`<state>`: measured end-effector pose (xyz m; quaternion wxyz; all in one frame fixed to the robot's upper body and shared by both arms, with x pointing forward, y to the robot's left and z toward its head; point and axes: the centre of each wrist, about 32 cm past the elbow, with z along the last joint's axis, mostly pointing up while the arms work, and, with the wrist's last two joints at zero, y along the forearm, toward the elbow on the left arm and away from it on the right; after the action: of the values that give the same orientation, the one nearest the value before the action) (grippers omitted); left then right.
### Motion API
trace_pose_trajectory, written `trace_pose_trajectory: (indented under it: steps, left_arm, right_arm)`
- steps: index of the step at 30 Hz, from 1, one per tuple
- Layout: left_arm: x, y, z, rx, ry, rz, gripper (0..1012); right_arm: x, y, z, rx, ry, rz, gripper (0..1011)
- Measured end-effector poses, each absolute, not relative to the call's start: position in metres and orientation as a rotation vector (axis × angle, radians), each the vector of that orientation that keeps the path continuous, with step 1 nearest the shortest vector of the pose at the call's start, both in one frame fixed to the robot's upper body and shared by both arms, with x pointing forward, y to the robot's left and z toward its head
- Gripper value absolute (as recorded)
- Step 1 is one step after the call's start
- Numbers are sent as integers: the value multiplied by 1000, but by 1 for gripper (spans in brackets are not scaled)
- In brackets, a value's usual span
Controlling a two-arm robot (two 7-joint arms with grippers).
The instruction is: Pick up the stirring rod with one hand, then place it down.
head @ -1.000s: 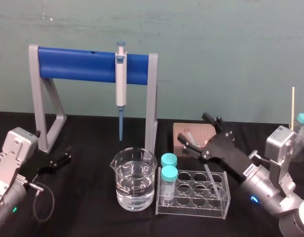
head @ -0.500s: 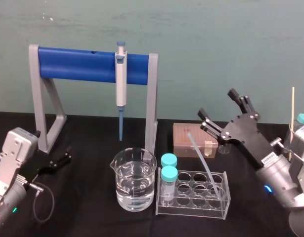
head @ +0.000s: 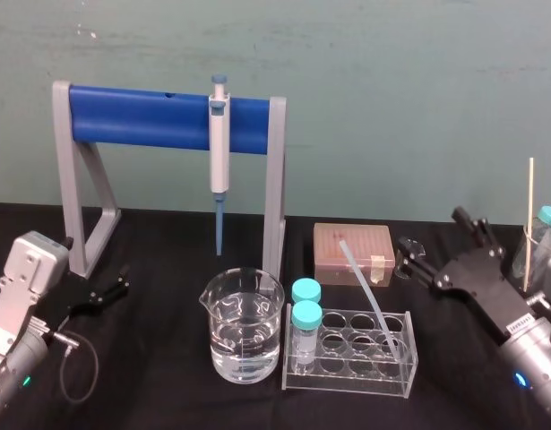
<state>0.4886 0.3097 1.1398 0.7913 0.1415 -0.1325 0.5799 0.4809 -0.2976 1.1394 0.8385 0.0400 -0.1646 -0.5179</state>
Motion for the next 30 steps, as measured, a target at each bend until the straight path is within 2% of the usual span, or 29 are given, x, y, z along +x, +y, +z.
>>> trace_pose_trajectory:
  steps: [15, 30]
  left_arm:
    - [489, 310, 1140, 305, -285, 1248, 1000]
    - [489, 310, 1140, 305, -285, 1248, 1000]
  right_arm:
    - [471, -302, 1118, -25, -164, -1145, 1000]
    - [471, -302, 1119, -20, -172, -1143, 1000]
